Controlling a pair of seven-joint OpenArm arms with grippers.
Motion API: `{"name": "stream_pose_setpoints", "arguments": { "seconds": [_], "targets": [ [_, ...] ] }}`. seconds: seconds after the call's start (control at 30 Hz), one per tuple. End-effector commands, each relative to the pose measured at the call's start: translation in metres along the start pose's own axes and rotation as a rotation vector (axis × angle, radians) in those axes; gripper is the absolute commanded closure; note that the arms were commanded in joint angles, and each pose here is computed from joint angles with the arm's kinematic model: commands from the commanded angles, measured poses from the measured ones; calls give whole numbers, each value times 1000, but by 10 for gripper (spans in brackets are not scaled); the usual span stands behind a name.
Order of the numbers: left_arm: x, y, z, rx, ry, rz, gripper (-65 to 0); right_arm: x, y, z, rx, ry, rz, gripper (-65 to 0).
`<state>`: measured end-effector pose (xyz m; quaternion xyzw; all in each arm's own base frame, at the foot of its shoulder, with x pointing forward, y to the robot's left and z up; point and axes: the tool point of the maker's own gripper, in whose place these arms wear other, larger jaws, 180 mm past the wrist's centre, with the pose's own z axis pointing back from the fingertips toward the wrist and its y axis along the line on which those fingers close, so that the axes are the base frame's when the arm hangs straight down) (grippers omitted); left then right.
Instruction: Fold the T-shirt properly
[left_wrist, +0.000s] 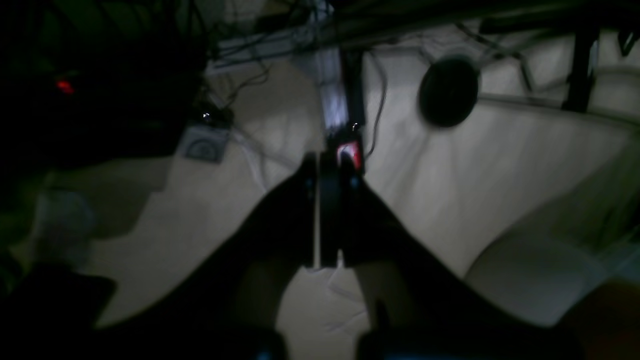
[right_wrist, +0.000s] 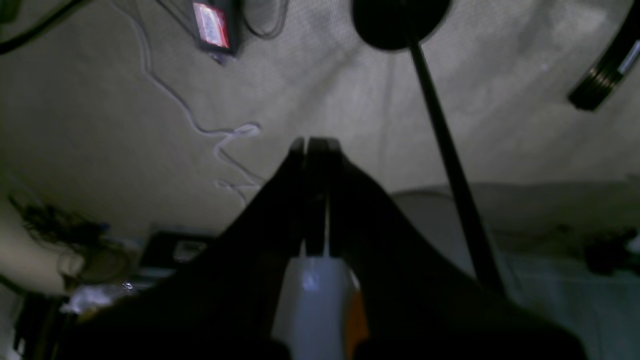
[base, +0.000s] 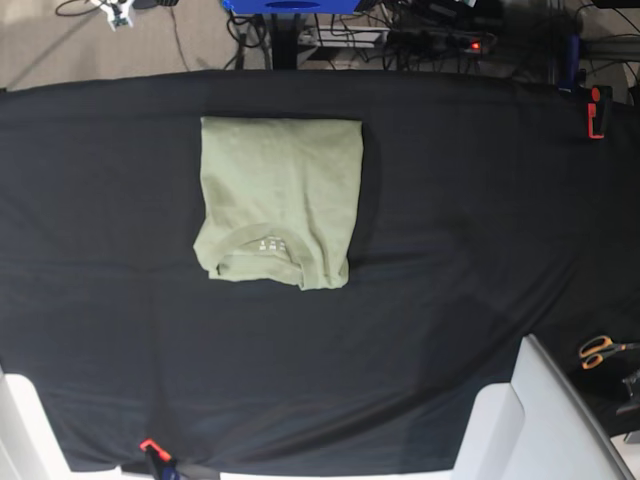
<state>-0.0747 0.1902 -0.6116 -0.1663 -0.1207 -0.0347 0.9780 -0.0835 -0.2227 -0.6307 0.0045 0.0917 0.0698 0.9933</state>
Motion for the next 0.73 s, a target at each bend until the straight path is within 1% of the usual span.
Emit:
{"name": "stream_pose_setpoints", "arguments": {
  "seconds": [0.0, 0.03, 0.1, 0.17, 0.2, 0.27, 0.37, 0.43, 0.5, 0.7],
  "targets": [
    [-14, -3, -2, -20, 60, 6, 0, -17, 5, -8, -5, 45, 11, 0],
    [-13, -7, -10, -39, 100, 8, 0, -19, 9, -15, -4, 36, 13, 0],
    [-11, -28, -25, -95, 162, -13, 0, -20, 18, -22, -4, -6, 30, 0],
    [-6, -38, -34, -133, 201, -92, 0, -14, 27, -24, 2, -98, 53, 0],
    [-2, -37, -37, -122, 201, -145, 0, -5, 30, -22, 7, -157, 50, 0],
    [15, -27, -45, -61, 167, -240, 0, 4, 32, -20, 7, -229, 19, 0],
    [26, -6, -46, 44, 135, -314, 0, 5, 33, -19, 5, -255, -32, 0],
    [27, 5, -43, 84, 136, -336, 0, 1, 32, -19, 3, -254, -52, 0],
    [26, 16, -37, 99, 145, -347, 0, 1, 31, -19, 0, -258, -68, 0],
    [31, 24, -35, 113, 141, -354, 0, 4, 28, -18, -8, -266, -110, 0]
  ]
}}
